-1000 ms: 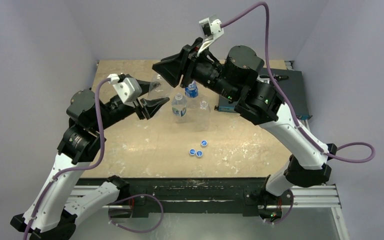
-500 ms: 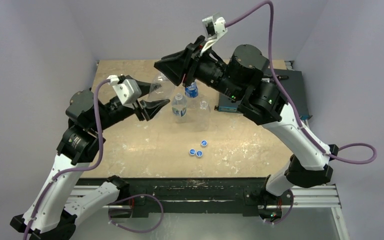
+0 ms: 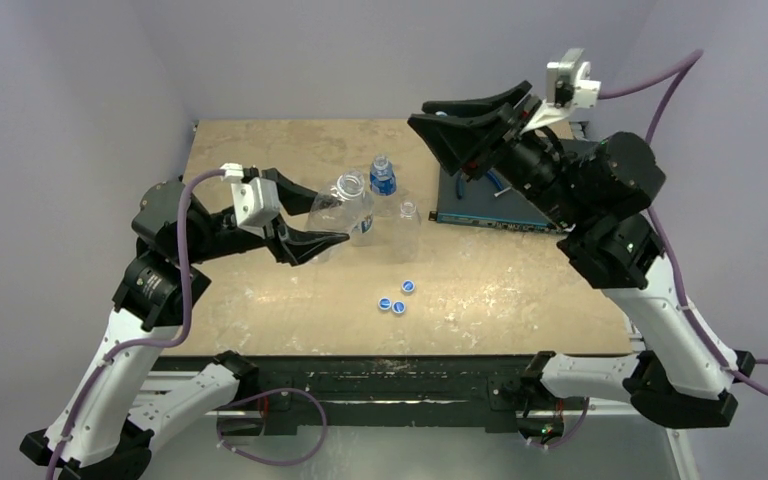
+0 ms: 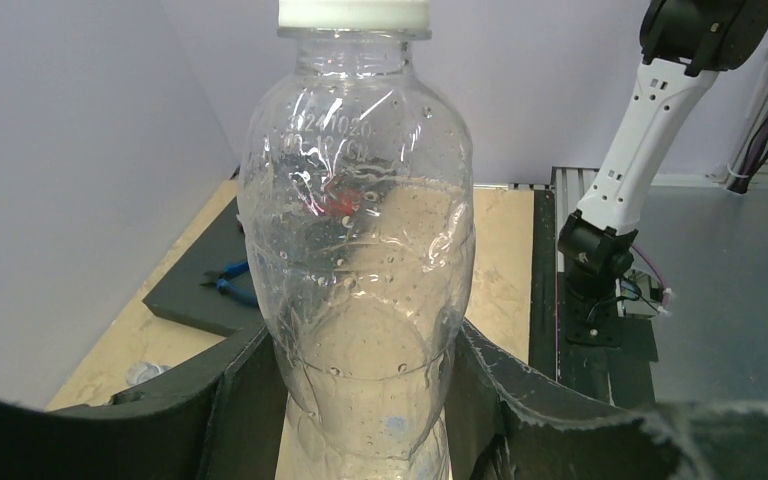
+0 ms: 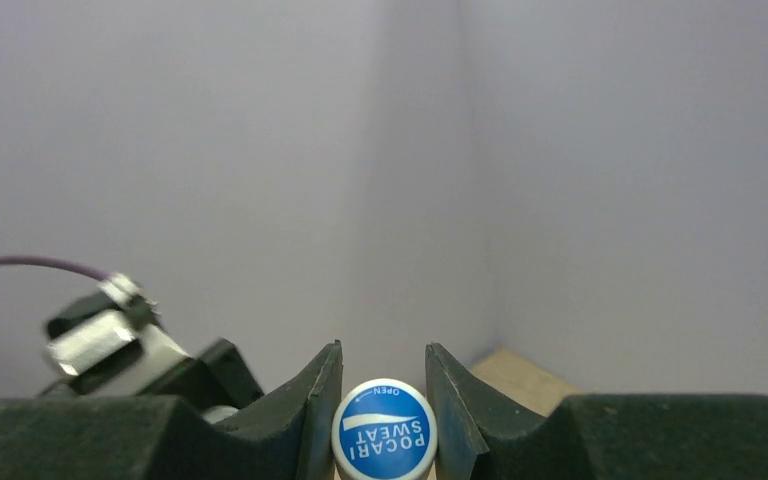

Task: Unscrew the bottle caps
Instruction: Place the bottle cap at the center of the board.

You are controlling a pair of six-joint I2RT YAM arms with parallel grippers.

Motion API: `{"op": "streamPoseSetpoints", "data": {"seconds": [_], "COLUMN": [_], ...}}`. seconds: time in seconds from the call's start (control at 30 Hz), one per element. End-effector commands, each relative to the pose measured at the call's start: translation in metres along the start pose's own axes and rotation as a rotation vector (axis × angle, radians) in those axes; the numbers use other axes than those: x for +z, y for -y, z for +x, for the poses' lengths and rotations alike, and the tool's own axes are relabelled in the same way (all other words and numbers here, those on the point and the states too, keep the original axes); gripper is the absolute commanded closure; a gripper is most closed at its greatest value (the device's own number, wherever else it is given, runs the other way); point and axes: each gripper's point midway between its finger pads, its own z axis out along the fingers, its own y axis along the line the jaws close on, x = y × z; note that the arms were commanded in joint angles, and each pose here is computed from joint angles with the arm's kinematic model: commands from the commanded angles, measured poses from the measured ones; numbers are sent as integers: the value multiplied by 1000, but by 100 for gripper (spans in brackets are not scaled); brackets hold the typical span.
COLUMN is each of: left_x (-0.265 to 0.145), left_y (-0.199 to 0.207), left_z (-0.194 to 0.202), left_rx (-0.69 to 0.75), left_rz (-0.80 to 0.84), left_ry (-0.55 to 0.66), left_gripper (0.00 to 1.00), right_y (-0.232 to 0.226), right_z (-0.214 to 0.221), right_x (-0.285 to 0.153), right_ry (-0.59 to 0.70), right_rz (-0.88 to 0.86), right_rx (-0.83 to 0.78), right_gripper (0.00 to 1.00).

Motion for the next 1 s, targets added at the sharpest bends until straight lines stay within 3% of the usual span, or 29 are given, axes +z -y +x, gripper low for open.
{"op": "streamPoseSetpoints", "data": {"seconds": [0.0, 0.17, 0.33, 0.77, 0.97], "left_x": [-3, -5, -5, -6, -7], "left_y": [13, 15, 16, 17, 19], "left_z": [-4, 5, 12, 22, 22], "left_rx": [8, 15, 1, -8, -1], "left_rz": [46, 50, 52, 54, 55], "left_ry": [20, 13, 2, -16, -13], "left_gripper": [100, 100, 100, 100, 100], "right_y": [70, 110, 135, 179, 176], "right_z": [91, 224, 312, 435, 477], "right_x": [-27, -98, -158, -244, -254], "right_ry": [-181, -402, -518, -617, -686], "right_rz": [316, 517, 683, 1009, 1026], "right_rx": [-11, 68, 135, 210, 229], "right_gripper": [100, 100, 98, 96, 95]}}
